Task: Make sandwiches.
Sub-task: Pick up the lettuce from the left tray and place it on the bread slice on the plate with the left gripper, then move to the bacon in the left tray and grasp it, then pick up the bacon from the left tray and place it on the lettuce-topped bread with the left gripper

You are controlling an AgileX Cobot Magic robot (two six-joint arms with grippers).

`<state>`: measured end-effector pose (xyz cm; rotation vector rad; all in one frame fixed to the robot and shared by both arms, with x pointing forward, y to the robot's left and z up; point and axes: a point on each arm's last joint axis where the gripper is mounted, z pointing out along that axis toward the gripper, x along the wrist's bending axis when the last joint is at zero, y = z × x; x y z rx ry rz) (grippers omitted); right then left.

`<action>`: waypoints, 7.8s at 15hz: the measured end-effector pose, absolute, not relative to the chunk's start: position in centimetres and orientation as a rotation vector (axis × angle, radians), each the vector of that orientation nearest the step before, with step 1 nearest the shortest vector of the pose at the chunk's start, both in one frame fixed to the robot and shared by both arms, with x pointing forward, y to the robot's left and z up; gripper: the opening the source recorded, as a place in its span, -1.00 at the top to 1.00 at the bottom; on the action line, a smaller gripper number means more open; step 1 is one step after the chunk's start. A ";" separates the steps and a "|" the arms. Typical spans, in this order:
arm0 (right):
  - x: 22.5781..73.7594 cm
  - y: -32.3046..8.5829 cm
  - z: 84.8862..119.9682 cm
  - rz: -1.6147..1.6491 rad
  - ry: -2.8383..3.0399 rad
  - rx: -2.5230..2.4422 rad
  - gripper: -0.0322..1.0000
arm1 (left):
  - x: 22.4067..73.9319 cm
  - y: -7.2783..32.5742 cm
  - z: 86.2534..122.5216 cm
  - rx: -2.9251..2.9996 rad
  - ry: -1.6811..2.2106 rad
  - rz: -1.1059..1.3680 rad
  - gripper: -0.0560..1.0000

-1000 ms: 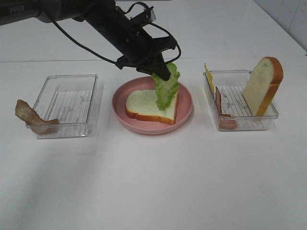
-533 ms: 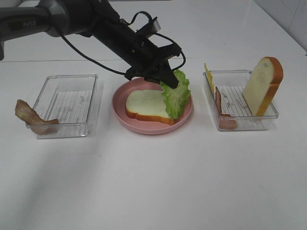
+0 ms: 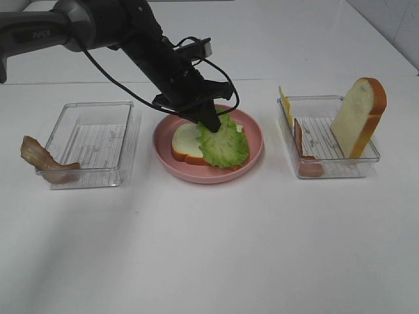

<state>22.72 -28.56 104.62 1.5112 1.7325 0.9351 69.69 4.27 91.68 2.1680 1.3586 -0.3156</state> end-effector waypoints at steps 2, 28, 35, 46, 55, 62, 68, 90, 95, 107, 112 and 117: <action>22.7 -28.6 104.6 0.935 1.733 1.511 -0.47 | 69.9 4.6 91.5 2.183 1.383 -0.274 0.89; 22.7 -28.6 104.6 0.935 1.733 1.511 -0.47 | 69.3 18.0 104.2 2.161 1.848 0.260 -0.48; 22.7 -28.6 104.6 0.935 1.733 1.511 -0.47 | 63.6 24.4 101.2 2.177 2.123 0.057 -0.47; 22.7 -28.6 104.6 0.935 1.733 1.511 -0.47 | 62.1 25.5 96.1 2.112 2.179 0.068 -0.46; 22.7 -28.6 104.6 0.935 1.733 1.511 -0.47 | 63.2 25.3 93.6 2.102 2.174 0.082 0.28; 22.7 -28.6 104.6 0.935 1.733 1.511 -0.47 | 63.2 25.3 93.7 2.093 2.179 0.066 0.89; 22.7 -28.6 104.6 0.935 1.733 1.511 -0.47 | 65.4 23.7 98.2 1.984 2.063 -0.024 0.89; 22.7 -28.6 104.6 0.935 1.733 1.511 -0.47 | 68.1 7.5 92.7 1.435 1.572 -0.709 0.89; 22.7 -28.6 104.6 0.935 1.733 1.511 -0.47 | 68.2 7.8 90.5 1.483 1.606 -0.701 0.89; 22.7 -28.5 104.6 0.939 1.733 1.511 -0.47 | 69.3 11.0 89.8 1.571 1.658 -0.574 0.79; 22.7 -28.5 104.6 0.939 1.733 1.511 -0.47 | 69.3 11.1 89.8 1.584 1.655 -0.567 0.13; 22.7 -28.5 104.6 0.939 1.733 1.511 -0.47 | 69.5 11.1 90.1 1.607 1.640 -0.547 -0.03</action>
